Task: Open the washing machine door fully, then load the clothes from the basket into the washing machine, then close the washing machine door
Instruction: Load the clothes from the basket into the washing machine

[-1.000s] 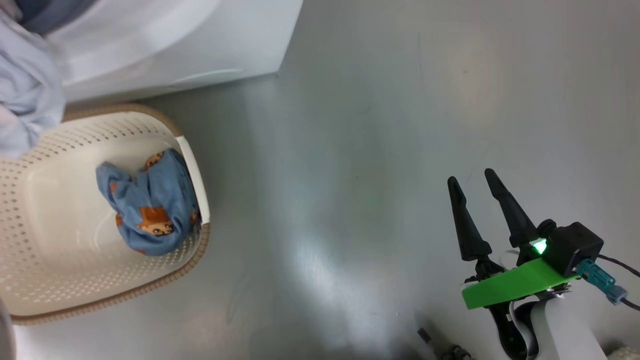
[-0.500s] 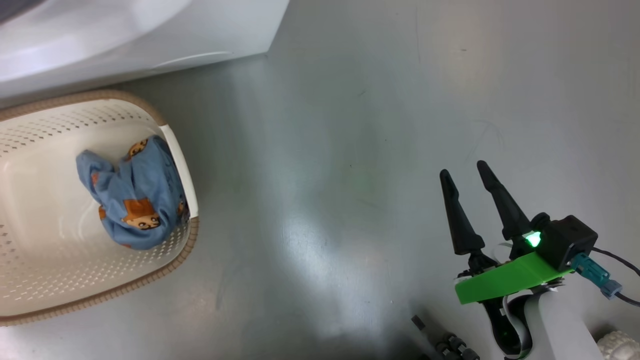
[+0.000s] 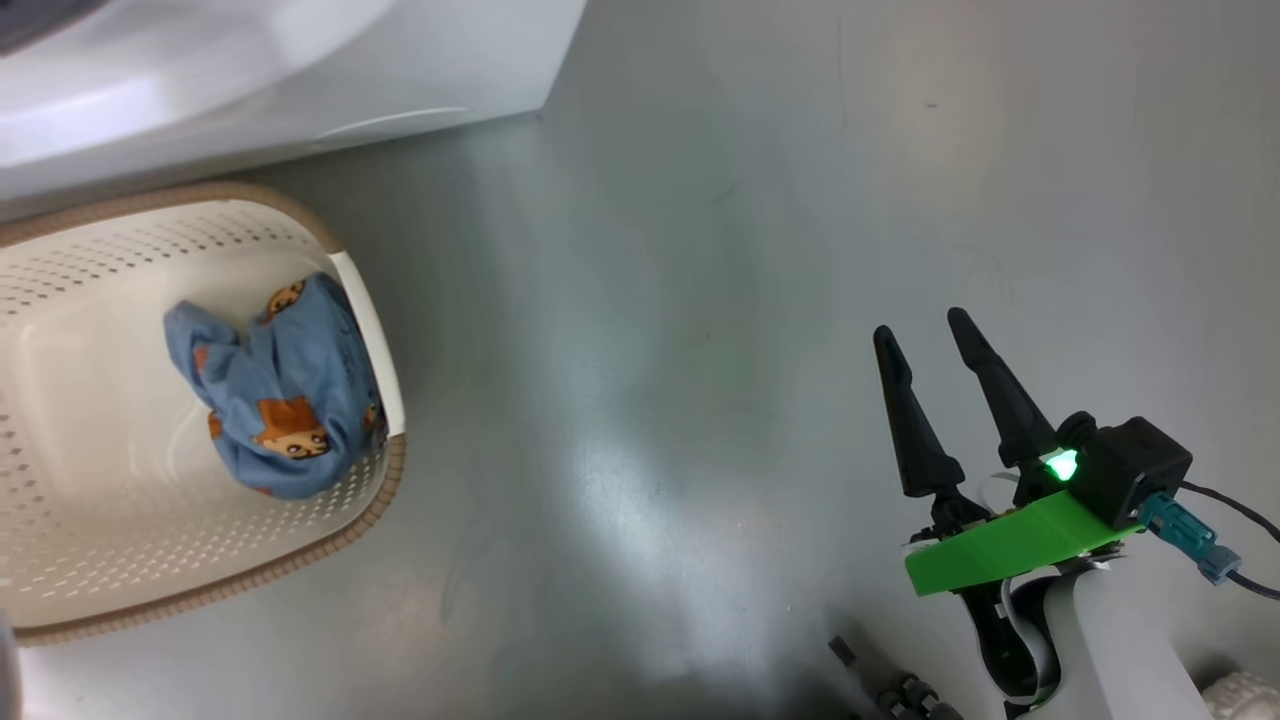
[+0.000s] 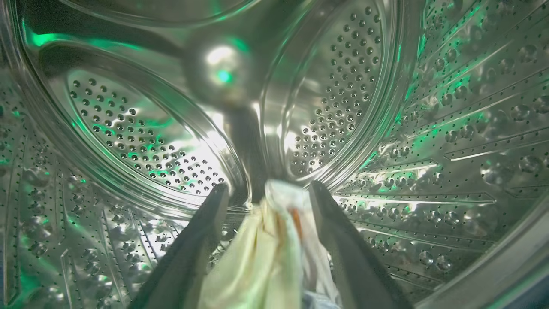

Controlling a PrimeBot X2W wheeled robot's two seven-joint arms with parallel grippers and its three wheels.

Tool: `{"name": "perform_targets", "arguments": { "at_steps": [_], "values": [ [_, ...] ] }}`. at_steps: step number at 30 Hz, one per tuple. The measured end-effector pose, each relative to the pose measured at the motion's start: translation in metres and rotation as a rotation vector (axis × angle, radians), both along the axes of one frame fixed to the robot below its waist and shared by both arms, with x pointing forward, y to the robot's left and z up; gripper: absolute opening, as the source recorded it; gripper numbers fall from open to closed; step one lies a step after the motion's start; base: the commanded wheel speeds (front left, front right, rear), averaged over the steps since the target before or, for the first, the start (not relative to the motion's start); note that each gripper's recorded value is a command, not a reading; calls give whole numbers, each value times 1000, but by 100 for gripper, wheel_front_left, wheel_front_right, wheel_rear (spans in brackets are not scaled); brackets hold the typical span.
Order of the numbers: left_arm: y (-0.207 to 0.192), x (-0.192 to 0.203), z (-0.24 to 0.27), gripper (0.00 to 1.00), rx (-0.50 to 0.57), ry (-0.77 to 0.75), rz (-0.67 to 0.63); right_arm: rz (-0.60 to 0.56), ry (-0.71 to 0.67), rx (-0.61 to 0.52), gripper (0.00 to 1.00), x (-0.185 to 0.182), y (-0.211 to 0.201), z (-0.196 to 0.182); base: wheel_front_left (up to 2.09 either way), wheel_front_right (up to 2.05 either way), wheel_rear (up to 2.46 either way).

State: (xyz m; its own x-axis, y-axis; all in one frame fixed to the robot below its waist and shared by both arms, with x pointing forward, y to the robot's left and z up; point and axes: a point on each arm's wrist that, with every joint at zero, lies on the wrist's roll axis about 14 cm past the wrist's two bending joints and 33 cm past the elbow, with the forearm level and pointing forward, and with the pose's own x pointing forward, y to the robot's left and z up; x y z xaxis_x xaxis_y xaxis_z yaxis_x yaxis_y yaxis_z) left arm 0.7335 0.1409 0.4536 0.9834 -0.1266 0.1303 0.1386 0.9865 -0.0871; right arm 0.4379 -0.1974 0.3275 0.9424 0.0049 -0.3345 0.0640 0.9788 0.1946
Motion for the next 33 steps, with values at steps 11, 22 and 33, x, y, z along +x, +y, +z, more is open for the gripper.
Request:
{"name": "perform_targets", "arguments": {
  "at_steps": [11, 22, 33],
  "values": [
    [6, -21, 4, 100, -38, 45, 22, 7, -47, 15, 100, 7, 5, 16, 0, 0, 0],
    [14, -52, 11, 100, -80, 63, 36, 25, -106, 32, 100, 13, 14, 38, 0, 0, 0],
    [23, -97, 9, 100, -45, 49, 38, 41, -152, 42, 100, 18, 21, 55, 0, 0, 0]
  ]
}}
